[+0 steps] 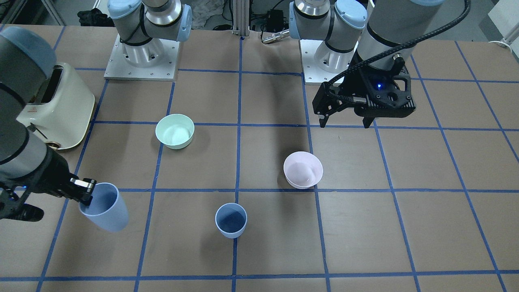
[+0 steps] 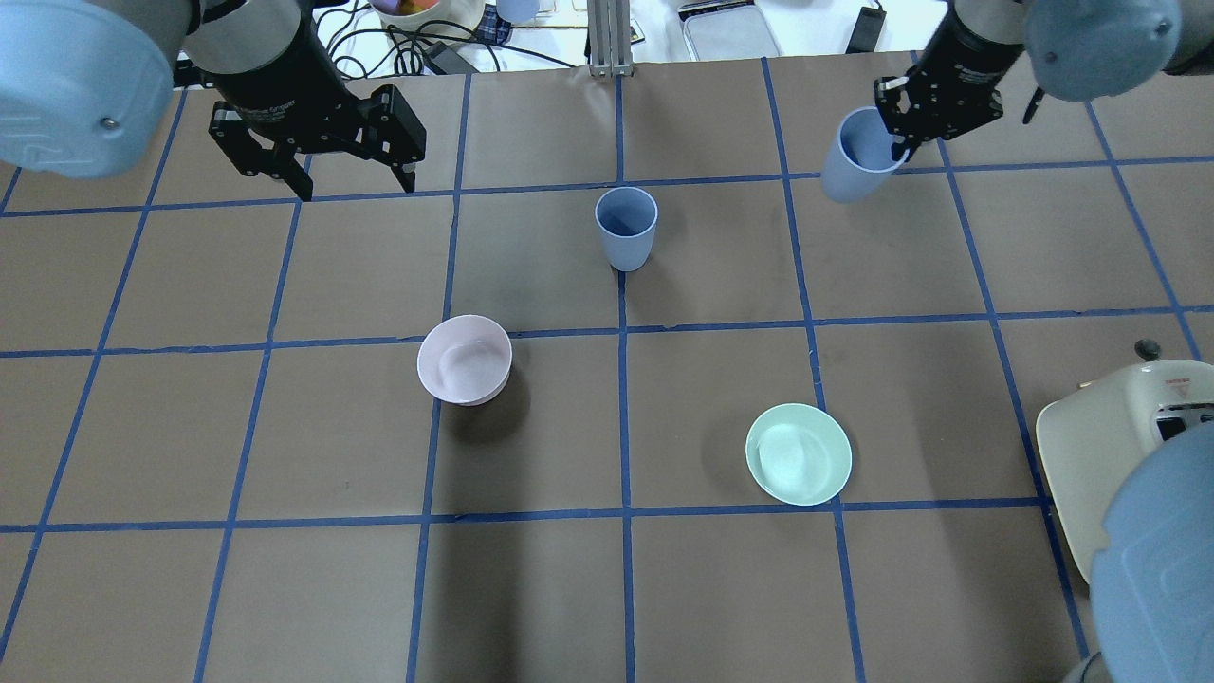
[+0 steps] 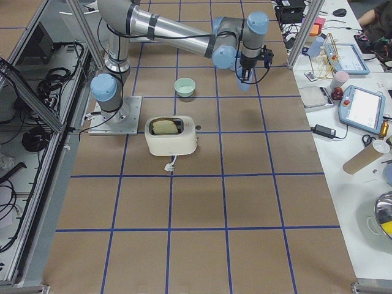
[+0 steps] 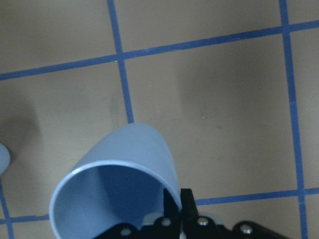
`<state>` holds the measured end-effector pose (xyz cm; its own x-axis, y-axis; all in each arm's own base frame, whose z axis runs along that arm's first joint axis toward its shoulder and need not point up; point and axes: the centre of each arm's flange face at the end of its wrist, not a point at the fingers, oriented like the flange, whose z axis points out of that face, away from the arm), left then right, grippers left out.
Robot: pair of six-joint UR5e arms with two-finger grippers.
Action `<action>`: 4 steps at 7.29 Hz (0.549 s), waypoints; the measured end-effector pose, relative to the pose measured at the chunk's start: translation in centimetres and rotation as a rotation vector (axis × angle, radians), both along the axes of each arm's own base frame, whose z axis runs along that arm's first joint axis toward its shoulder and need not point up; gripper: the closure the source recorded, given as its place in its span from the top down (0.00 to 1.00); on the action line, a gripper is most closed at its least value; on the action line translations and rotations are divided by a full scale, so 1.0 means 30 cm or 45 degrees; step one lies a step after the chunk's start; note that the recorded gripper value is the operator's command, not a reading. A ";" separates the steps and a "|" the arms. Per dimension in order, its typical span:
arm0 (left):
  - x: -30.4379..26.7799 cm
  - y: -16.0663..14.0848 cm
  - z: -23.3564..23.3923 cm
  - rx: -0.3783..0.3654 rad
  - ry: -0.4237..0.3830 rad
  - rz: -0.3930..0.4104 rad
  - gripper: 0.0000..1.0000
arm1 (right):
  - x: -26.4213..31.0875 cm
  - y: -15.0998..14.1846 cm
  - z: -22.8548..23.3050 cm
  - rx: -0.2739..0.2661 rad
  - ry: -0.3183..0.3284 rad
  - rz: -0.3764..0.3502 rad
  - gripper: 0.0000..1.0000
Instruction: Stack blue cups with both arms
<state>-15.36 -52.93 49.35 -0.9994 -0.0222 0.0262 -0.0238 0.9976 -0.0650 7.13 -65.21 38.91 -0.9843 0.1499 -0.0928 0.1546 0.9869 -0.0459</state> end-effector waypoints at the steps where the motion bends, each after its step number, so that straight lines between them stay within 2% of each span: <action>1: 0.000 0.001 0.002 -0.001 0.000 0.000 1.00 | 0.146 -0.007 0.026 -0.002 -0.009 -0.054 0.00; 4: 0.002 0.004 0.001 0.001 0.000 -0.001 1.00 | 0.541 0.000 0.024 0.000 -0.030 -0.209 0.00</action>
